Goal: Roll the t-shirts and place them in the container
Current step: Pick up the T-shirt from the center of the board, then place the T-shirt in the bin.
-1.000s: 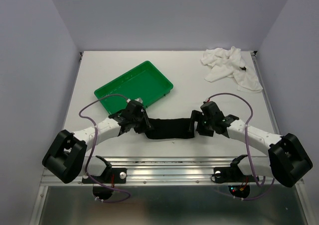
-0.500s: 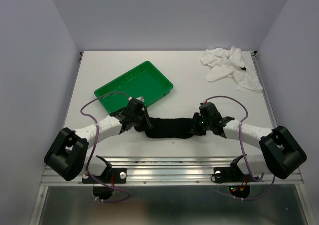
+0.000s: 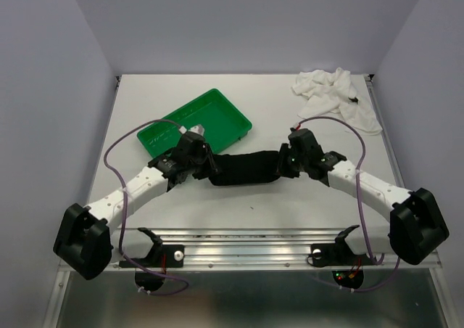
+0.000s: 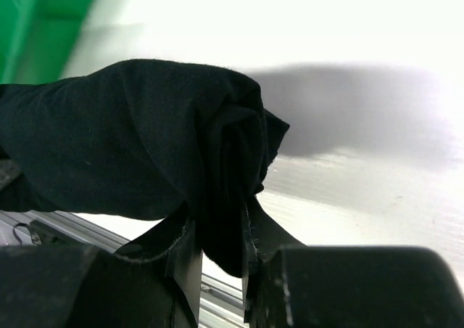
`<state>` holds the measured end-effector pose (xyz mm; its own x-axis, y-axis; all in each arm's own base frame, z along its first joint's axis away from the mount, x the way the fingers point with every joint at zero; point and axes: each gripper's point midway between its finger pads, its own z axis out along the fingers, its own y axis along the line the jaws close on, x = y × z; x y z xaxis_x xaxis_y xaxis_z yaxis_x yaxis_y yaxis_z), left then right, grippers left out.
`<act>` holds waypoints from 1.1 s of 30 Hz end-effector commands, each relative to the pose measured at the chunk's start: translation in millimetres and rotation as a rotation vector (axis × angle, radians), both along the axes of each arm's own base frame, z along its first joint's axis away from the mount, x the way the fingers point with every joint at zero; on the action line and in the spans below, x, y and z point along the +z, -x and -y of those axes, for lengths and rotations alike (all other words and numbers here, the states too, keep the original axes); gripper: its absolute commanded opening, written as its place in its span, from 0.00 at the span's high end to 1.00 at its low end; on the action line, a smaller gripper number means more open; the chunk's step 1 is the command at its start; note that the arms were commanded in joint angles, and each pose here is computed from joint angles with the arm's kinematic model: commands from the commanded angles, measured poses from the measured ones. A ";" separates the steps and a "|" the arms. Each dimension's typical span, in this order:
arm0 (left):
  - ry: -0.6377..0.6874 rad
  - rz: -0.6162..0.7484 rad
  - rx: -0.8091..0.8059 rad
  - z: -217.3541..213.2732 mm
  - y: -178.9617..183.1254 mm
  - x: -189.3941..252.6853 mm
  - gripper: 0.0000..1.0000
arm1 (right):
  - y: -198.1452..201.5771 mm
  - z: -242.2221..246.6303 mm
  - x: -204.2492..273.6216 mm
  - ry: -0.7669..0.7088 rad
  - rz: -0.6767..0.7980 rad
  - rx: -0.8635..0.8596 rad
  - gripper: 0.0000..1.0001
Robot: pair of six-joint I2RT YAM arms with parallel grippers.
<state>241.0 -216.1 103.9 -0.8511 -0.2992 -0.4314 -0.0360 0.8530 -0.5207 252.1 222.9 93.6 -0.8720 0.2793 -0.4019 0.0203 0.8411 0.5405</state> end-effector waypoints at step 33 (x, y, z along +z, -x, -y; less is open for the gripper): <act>-0.171 0.096 0.361 -137.3 -91.1 18.9 1.00 | -220.2 -157.5 38.3 0.035 0.236 0.372 0.99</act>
